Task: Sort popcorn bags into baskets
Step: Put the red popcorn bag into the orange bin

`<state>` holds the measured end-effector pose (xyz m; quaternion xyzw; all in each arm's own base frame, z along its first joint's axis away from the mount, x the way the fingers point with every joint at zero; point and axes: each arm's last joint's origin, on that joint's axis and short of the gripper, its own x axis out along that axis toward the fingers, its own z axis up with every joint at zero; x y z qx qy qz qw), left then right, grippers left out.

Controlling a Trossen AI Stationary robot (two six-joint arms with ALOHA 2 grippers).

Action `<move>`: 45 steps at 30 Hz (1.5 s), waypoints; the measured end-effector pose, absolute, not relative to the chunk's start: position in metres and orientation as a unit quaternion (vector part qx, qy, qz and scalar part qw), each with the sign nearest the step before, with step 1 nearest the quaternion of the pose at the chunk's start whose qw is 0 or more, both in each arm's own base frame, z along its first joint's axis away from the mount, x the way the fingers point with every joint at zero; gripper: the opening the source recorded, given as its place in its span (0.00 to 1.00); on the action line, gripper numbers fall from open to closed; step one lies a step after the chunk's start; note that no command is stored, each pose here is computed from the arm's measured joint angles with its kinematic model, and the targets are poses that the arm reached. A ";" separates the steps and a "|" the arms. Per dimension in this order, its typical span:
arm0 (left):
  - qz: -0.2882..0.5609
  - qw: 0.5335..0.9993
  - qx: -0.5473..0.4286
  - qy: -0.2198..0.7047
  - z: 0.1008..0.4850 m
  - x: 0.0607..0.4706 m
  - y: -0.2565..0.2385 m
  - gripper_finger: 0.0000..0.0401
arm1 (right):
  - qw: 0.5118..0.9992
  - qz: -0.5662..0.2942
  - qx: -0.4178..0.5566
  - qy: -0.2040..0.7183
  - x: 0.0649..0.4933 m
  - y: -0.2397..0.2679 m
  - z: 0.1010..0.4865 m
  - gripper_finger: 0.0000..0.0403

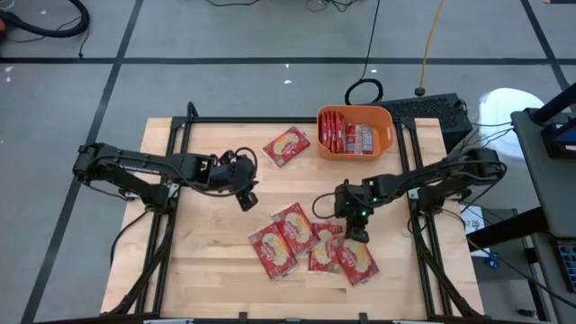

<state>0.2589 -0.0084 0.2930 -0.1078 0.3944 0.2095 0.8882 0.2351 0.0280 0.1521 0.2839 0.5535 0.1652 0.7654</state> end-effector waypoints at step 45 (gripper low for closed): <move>0.085 0.982 -0.095 0.138 0.300 0.339 0.038 0.56 | 0.976 -0.034 0.213 -0.038 0.215 -0.049 0.351 0.00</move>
